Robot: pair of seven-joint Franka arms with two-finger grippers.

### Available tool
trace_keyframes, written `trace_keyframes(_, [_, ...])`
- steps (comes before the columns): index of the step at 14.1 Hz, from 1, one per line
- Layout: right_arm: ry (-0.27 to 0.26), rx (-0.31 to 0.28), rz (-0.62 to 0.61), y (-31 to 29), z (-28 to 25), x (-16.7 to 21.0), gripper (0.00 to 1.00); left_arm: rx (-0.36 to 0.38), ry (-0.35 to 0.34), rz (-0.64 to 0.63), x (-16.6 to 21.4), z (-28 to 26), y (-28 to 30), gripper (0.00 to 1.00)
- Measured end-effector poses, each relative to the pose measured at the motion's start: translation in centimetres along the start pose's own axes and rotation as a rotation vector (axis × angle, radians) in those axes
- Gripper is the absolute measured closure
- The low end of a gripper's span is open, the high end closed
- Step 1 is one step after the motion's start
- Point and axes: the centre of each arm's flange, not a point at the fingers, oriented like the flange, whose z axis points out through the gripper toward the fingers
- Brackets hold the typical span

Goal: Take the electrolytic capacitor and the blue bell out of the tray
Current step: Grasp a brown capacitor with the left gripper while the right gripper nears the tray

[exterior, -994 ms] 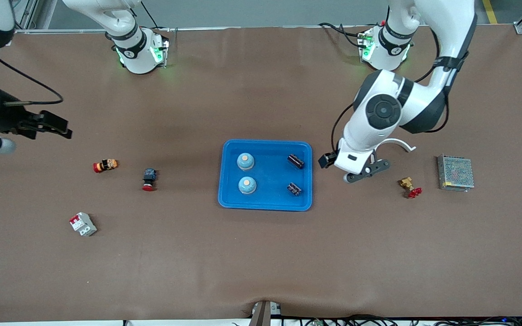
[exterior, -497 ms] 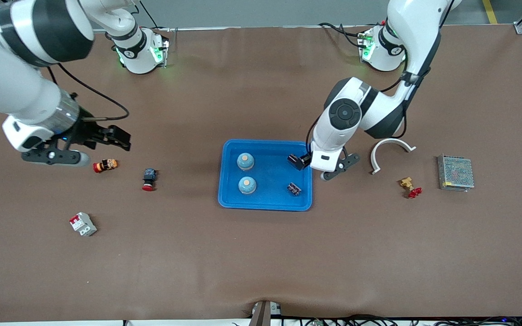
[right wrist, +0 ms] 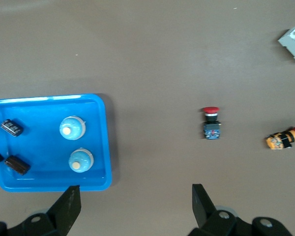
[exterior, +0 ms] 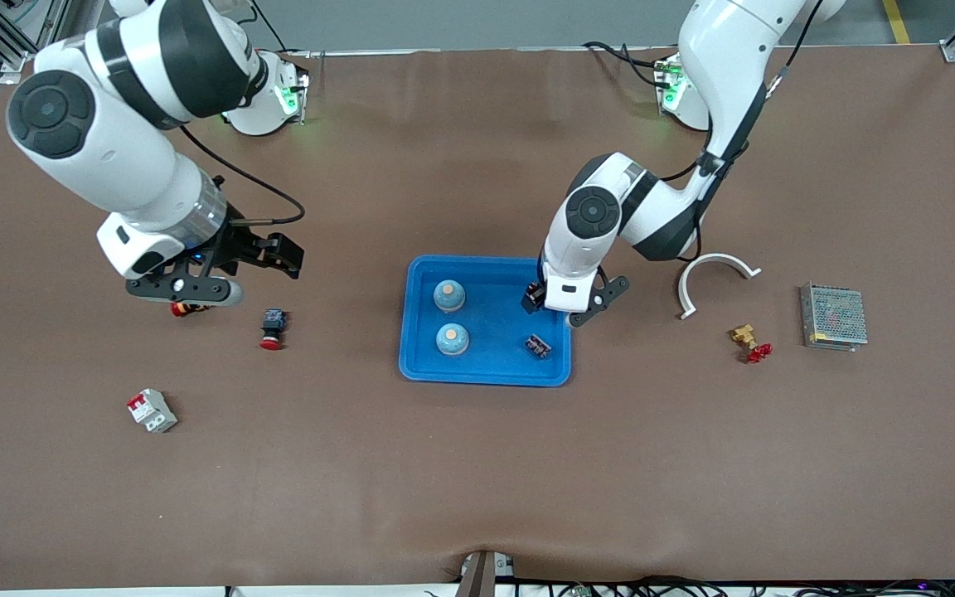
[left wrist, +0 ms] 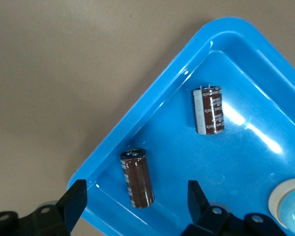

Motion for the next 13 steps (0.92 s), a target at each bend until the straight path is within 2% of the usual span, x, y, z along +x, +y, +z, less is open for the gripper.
trace_keyframes(3, [0.004,0.001,-0.011,-3.4,1.0,-1.4,0.0,0.012,-0.005,-0.048,-0.4,1.2,0.0,0.13])
trace_keyframes(4, [0.005,0.002,-0.013,-3.9,1.2,-1.6,0.0,0.015,-0.007,-0.063,-0.5,1.4,0.0,0.17])
trace_keyframes(9, [0.017,0.009,0.011,-4.3,1.3,-1.6,0.0,0.026,-0.015,-0.109,-1.7,3.3,0.1,0.27])
trace_keyframes(10, [0.02,0.011,0.025,-5.1,1.6,-1.9,0.0,0.029,-0.017,-0.111,-1.8,3.7,0.1,0.33])
trace_keyframes(13, [0.03,0.02,0.048,-8.6,3.5,-3.1,0.0,0.042,-0.022,-0.109,-2.1,4.7,0.0,0.41])
